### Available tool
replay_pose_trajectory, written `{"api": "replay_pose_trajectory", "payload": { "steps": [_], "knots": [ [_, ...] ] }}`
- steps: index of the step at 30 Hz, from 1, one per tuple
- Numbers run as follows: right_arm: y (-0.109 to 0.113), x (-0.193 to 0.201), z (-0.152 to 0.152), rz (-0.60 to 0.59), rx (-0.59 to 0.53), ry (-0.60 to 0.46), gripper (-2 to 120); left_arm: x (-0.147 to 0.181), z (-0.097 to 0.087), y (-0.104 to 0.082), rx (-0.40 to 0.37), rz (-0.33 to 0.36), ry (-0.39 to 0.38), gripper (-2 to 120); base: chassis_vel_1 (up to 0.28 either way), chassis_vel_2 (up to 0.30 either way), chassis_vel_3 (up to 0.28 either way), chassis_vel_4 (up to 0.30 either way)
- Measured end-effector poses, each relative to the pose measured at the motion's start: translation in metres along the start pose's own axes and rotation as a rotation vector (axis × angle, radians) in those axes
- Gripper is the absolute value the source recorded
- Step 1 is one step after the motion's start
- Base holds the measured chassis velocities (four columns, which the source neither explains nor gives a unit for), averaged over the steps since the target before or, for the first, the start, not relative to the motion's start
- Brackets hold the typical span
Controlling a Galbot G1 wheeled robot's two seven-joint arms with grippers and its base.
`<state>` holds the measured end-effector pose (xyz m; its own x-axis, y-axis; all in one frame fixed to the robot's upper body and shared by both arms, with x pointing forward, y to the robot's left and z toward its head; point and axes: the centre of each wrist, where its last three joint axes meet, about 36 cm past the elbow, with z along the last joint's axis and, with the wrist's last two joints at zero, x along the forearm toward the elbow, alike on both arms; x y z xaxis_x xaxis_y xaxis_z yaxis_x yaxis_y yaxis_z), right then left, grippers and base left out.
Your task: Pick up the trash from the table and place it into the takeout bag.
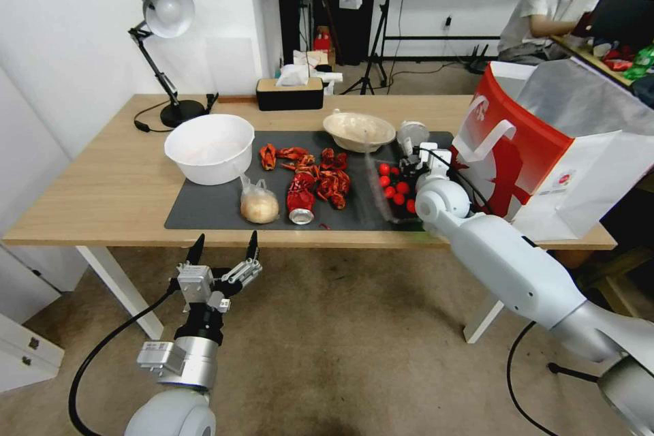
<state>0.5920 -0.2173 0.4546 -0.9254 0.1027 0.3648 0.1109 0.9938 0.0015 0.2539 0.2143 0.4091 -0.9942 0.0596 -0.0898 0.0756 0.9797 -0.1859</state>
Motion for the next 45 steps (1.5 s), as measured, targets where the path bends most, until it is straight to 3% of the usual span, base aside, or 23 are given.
{"api": "replay_pose_trajectory", "payload": {
  "steps": [16,28,40,45],
  "knots": [
    [-0.023,0.029,-0.016,0.004,-0.005,-0.067,46,-0.001,0.003,-0.005,0.000,0.009,0.002,100,0.000,0.000,0.000,0.000],
    [-0.025,0.050,-0.029,-0.048,-0.008,-0.143,46,-0.001,0.004,-0.008,0.001,0.013,0.001,100,0.000,0.000,0.000,0.000],
    [-0.020,0.063,-0.049,-0.238,-0.101,-0.328,46,-0.001,0.004,-0.009,0.001,0.016,0.002,100,0.000,0.000,0.000,0.000],
    [-0.012,0.072,-0.072,-0.327,-0.169,-0.425,46,-0.001,0.004,-0.010,0.002,0.015,0.002,100,0.000,0.000,0.000,0.000]
  ]
}}
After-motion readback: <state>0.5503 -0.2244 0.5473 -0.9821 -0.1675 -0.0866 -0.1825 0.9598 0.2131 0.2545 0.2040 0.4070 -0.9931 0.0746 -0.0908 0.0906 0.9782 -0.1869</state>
